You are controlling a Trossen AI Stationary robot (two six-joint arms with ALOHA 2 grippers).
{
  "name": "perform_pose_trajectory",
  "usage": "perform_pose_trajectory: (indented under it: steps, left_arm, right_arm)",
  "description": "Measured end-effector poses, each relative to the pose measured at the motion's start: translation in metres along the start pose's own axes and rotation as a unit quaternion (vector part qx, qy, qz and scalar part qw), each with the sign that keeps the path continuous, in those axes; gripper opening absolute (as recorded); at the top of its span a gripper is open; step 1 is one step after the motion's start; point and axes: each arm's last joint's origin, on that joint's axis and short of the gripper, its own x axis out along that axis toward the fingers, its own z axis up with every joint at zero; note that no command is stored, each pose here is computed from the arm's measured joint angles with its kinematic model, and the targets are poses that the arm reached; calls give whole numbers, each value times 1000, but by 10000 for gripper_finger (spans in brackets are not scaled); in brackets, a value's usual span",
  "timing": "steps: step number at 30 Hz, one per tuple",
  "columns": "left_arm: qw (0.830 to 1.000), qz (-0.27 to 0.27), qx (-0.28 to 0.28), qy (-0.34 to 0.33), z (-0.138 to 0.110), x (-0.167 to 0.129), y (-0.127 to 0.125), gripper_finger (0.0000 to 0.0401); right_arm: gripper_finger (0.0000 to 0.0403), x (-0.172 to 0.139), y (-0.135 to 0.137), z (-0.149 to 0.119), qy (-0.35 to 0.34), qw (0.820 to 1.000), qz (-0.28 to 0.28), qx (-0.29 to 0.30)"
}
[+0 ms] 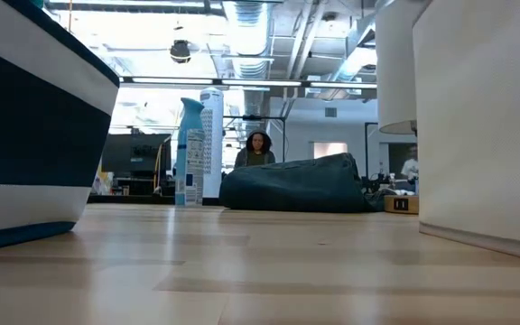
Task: Sort clothes
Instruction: Put the black cloth into the blue laundry organizer
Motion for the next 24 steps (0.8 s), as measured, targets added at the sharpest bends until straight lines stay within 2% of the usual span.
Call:
perform_pose_trajectory:
  steps: [4, 6, 13, 18, 21, 24]
  left_arm:
    - [998, -57, -5, 21, -14, 23, 2, 5]
    - [996, -80, -12, 32, -30, 34, 8, 5]
    - [994, -88, -48, 52, -76, 55, 28, 5]
    - [993, -64, -73, 60, -100, 64, 40, 5]
    - [989, -36, -98, 108, -112, 63, 47, 8]
    - [983, -8, -93, 160, -125, 60, 53, 33]
  right_arm:
    - [0, -12, -7, 4, 2, 1000, 6, -1]
    - [0, -17, -9, 4, 6, 1000, 10, -1]
    - [0, -23, -13, 0, 30, 999, 14, 13]
    - [0, -21, -11, -3, 44, 999, 16, 9]
    - [0, -20, -10, -5, 48, 999, 17, 8]
    - [0, -19, -9, -5, 50, 999, 18, 7]
